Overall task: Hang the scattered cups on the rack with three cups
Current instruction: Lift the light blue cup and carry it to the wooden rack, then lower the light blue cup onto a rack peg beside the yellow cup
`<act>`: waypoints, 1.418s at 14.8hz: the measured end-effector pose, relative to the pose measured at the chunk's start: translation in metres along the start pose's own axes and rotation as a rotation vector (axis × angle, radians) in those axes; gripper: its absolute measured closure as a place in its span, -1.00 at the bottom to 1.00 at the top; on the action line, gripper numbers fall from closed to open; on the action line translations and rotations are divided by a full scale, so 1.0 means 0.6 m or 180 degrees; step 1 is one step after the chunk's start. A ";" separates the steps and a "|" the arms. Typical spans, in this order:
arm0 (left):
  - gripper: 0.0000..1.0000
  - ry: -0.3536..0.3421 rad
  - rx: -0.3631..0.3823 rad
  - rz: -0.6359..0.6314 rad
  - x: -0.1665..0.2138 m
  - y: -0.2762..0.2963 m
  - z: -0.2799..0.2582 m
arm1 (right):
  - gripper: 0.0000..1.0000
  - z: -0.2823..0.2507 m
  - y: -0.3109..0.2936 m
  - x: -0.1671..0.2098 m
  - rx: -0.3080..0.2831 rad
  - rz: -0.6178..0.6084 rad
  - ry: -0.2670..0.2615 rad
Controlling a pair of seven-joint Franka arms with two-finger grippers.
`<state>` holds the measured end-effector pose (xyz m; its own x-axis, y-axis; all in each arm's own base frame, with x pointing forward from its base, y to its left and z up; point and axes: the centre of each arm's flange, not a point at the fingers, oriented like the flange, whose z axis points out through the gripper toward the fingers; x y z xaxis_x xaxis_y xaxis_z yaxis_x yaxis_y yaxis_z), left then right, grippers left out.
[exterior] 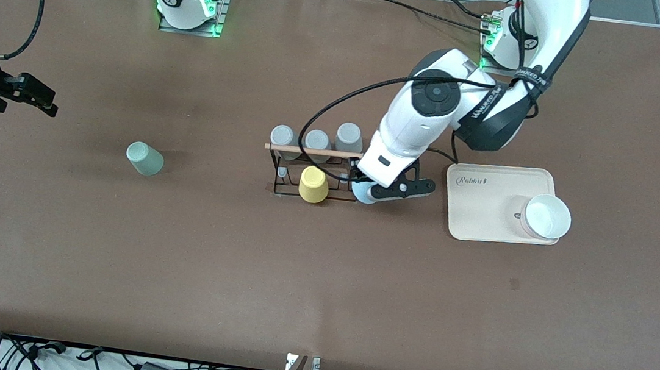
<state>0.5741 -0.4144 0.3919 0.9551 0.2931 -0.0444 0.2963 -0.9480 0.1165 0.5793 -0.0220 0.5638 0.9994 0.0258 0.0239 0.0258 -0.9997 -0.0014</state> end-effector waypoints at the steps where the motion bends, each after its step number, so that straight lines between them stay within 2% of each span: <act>1: -0.34 -0.0015 0.0033 -0.0015 0.000 0.011 0.007 | -1.00 0.000 0.000 0.000 0.0000 0.0000 0.0000; 11: -0.34 -0.0150 0.0191 0.0009 -0.054 0.063 0.048 | -1.00 0.000 0.001 0.000 0.0000 0.0002 0.0000; 16: -0.34 -0.0195 0.0319 0.0008 -0.054 0.062 0.106 | -1.00 0.000 0.001 0.000 0.0000 0.0002 0.0000; 21: -0.34 -0.0210 0.0310 0.0001 -0.054 0.065 0.132 | -1.00 0.000 0.002 0.000 0.0000 0.0007 -0.0002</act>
<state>0.5544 -0.4708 0.3196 0.9516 0.2870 -0.1098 0.2908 -0.9566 0.0198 0.5793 -0.0232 0.5636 0.9994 0.0237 0.0233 0.0237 -0.9997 -0.0014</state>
